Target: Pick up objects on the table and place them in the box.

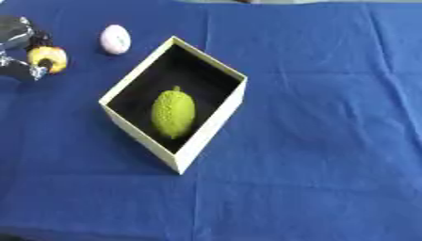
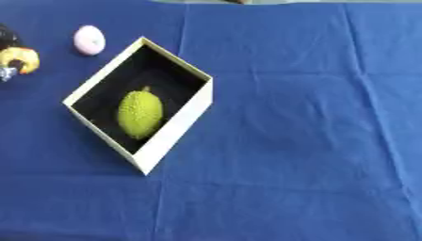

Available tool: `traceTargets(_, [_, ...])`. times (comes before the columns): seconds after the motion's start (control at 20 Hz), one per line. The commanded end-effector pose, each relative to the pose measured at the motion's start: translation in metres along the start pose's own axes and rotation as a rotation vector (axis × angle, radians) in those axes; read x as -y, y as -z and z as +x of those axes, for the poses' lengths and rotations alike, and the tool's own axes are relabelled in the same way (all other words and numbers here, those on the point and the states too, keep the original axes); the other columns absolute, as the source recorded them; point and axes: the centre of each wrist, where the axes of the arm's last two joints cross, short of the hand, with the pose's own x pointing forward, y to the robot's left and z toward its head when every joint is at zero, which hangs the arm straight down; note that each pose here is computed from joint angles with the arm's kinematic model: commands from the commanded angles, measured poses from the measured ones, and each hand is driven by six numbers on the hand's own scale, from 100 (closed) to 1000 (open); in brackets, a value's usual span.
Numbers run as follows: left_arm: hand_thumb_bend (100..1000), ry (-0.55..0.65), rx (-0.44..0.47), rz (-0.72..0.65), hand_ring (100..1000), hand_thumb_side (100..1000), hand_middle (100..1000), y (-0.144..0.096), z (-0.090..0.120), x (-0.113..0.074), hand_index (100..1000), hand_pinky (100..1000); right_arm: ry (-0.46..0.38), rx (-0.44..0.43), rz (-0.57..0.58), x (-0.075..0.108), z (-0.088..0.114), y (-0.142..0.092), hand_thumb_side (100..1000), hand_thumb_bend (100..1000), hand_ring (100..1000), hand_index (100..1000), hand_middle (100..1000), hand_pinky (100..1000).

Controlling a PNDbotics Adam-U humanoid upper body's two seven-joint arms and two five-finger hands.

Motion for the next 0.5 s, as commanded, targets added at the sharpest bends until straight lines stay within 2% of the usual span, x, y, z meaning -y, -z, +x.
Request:
traceTargets(0.05, [100,0.032,0.004,0.128,511,100,439,-0.010,-0.005,-0.035,606,586,-0.020,0.026,0.002,0.007,0.007,0.003,518,100,859,742,419,905])
traceTargets(0.15, [100,0.045,0.038,0.180,510,100,439,-0.013,0.000,-0.049,607,586,-0.023,0.026,0.000,0.008,0.007,0.003,518,100,859,742,419,905])
traceTargets(0.2, [100,0.049,0.052,0.199,510,100,439,-0.014,0.003,-0.054,607,586,-0.024,0.027,-0.001,0.008,0.007,0.003,556,100,859,742,420,904])
traceTargets(0.25, [100,0.053,0.075,0.223,509,100,437,-0.014,0.008,-0.061,606,586,-0.025,0.029,-0.002,0.008,0.007,0.003,518,100,859,742,419,904])
traceTargets(0.3, [100,0.057,0.101,0.248,509,100,437,-0.014,0.013,-0.067,607,586,-0.026,0.030,-0.003,0.008,0.007,0.003,518,100,859,742,419,904])
traceTargets(0.5, [100,0.076,0.293,0.337,507,100,438,-0.006,0.055,-0.085,610,591,-0.025,0.040,-0.003,0.009,0.008,0.005,519,100,858,741,420,904])
